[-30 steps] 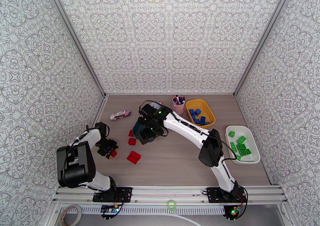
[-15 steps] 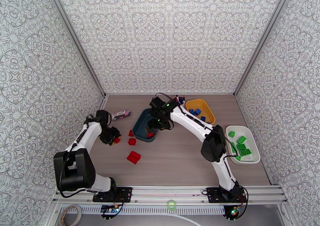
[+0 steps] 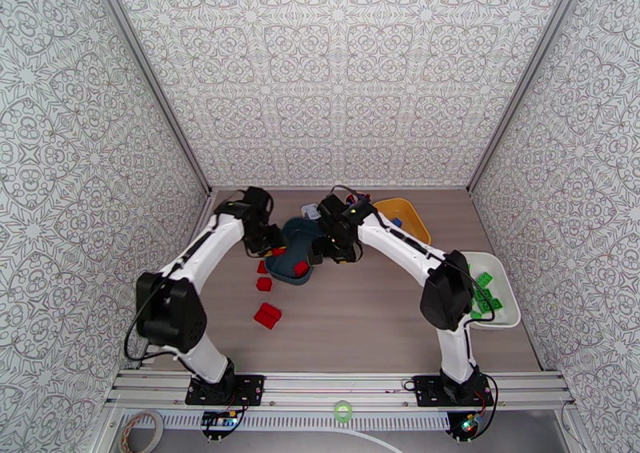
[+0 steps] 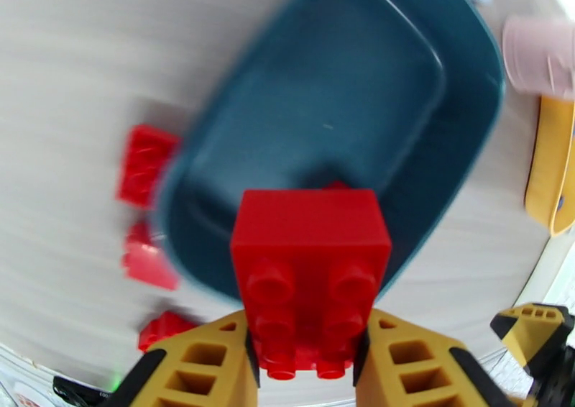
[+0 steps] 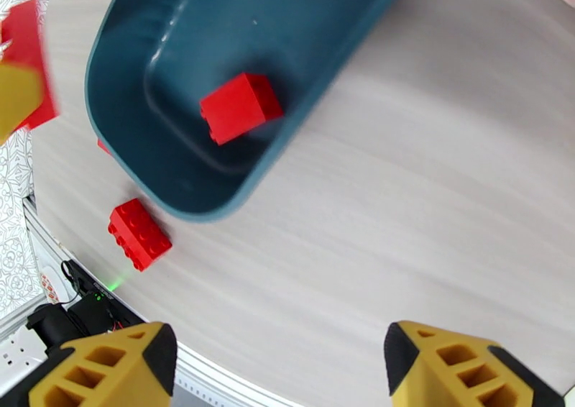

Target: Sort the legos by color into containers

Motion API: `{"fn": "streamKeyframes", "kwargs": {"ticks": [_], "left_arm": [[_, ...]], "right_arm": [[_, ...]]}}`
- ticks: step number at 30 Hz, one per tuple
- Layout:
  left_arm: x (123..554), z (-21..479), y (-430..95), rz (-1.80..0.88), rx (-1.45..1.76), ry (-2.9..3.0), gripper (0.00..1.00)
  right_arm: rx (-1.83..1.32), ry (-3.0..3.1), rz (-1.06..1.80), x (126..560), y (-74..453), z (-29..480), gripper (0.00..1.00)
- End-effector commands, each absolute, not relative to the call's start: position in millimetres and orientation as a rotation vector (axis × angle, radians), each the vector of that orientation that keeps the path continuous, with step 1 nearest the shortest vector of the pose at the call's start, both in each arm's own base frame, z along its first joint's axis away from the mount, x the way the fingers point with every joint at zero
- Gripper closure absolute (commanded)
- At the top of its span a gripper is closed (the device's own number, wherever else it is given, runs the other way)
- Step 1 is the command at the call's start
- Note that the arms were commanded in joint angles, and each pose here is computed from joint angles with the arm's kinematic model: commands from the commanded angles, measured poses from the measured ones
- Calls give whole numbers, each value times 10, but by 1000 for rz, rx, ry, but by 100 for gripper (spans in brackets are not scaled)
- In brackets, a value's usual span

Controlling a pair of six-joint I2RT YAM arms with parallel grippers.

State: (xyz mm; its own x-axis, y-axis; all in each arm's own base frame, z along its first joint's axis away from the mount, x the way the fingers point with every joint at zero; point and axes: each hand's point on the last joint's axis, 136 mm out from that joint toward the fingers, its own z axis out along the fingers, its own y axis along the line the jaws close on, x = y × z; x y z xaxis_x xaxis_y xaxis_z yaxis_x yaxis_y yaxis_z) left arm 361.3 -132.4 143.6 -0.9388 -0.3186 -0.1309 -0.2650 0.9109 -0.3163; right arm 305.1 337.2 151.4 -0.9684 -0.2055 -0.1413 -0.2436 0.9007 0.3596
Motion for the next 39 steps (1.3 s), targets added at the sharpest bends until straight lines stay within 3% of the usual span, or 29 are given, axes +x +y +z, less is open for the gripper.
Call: {"fn": "streamKeyframes", "kwargs": {"ticks": [1, 4, 9, 11, 17, 25, 33, 39], "left_arm": [[3675, 1422, -1435, -411, -377, 2919, 59], [3757, 1430, -1515, -398, -342, 2917, 53], [3857, 1570, -1495, -349, -317, 2880, 29], [3865, 1645, -1437, -318, -309, 2863, 24], [3736, 1702, -966, -227, -436, 2830, 23], [3380, 1353, -221, -245, -757, 2827, 18], [3153, 757, -140, -260, -820, 2963, 18], [2897, 621, -198, -292, -885, 2957, 18]], "right_arm": [[-280, 2939, 631, 3002, 3331, 1610, 19], [-254, 2942, 636, 2943, 3283, 1605, 19], [-224, 2937, 644, 2886, 3233, 1615, 19], [-220, 2933, 653, 2879, 3238, 1626, 19], [-265, 2919, 691, 2871, 3407, 1681, 20], [-341, 2913, 711, 2821, 3737, 1731, 21], [-379, 2930, 683, 2713, 3841, 1707, 21], [-329, 2940, 671, 2639, 3771, 1663, 21]]}}
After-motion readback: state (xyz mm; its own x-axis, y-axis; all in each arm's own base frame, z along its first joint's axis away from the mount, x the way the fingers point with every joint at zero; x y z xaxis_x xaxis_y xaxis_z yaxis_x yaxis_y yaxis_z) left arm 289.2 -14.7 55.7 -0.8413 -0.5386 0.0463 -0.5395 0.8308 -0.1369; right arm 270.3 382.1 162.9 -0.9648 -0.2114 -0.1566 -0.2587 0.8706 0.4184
